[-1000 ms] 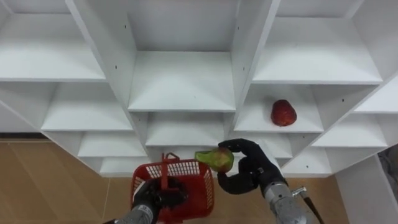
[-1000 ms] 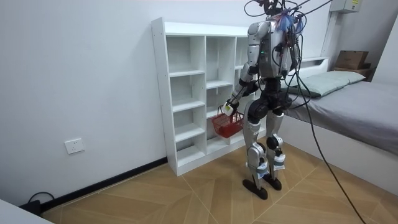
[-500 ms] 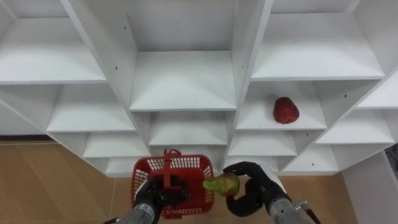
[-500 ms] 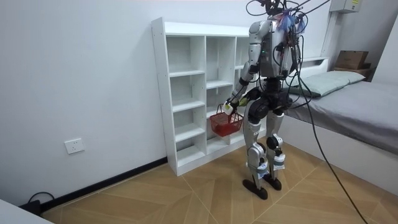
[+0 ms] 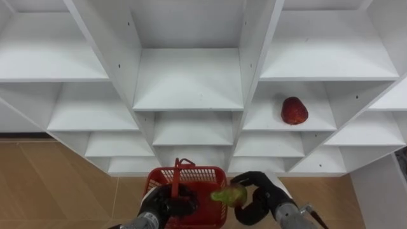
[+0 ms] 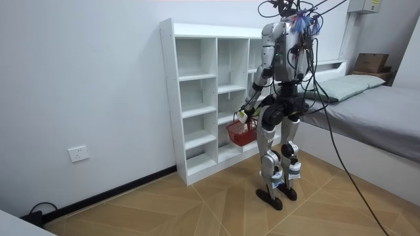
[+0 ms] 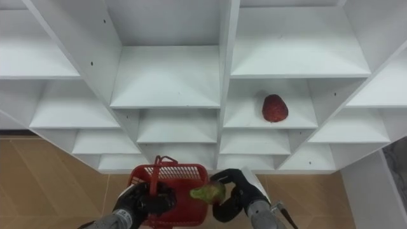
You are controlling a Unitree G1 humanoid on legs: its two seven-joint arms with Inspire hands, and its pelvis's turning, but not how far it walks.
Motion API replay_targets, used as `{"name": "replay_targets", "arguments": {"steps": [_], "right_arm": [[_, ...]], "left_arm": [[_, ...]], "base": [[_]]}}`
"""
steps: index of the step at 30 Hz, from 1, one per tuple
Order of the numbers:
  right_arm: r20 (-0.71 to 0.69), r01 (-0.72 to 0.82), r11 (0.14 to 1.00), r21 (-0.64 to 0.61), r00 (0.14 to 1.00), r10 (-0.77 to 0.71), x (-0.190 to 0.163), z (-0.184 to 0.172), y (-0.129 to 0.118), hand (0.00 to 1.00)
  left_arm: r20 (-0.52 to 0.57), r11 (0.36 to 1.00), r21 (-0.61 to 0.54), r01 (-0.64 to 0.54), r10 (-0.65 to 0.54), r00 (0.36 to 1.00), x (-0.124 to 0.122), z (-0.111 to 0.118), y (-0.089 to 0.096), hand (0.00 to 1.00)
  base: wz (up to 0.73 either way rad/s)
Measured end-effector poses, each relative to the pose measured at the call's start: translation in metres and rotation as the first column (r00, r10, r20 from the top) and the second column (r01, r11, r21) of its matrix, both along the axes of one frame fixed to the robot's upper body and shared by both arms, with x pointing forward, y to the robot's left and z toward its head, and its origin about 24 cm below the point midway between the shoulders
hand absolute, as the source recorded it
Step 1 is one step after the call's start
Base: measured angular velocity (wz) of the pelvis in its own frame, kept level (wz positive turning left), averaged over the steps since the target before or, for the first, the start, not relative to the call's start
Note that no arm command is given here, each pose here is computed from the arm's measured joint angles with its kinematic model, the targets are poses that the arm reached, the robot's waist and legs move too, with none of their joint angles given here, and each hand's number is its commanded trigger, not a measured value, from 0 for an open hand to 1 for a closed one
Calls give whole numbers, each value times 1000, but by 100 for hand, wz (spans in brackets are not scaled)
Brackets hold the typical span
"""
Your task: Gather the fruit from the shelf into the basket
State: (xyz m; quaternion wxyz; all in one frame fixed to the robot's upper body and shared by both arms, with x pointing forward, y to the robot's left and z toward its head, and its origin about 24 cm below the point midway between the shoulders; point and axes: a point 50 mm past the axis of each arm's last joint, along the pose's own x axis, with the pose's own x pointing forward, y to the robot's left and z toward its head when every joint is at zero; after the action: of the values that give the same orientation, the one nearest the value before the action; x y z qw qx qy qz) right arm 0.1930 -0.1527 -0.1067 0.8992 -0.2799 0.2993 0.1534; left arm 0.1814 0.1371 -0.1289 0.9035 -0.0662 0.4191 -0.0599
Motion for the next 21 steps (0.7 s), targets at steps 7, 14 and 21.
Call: {"name": "replay_targets", "arguments": {"steps": [7, 14, 21], "right_arm": [[39, 4, 1000, -2, 999, -4, 13, 6, 4, 100], [40, 7, 1000, -1, 999, -7, 16, 6, 10, 100], [56, -12, 1000, 6, 998, 11, 22, 10, 16, 100]], "left_arm": [[2, 1000, 10, 29, -29, 1000, 0, 0, 0, 100], [3, 999, 8, 41, -41, 999, 0, 0, 0, 100], [4, 996, 5, 92, -92, 996, -1, 0, -4, 100]], "base": [[0], [0], [0]]}}
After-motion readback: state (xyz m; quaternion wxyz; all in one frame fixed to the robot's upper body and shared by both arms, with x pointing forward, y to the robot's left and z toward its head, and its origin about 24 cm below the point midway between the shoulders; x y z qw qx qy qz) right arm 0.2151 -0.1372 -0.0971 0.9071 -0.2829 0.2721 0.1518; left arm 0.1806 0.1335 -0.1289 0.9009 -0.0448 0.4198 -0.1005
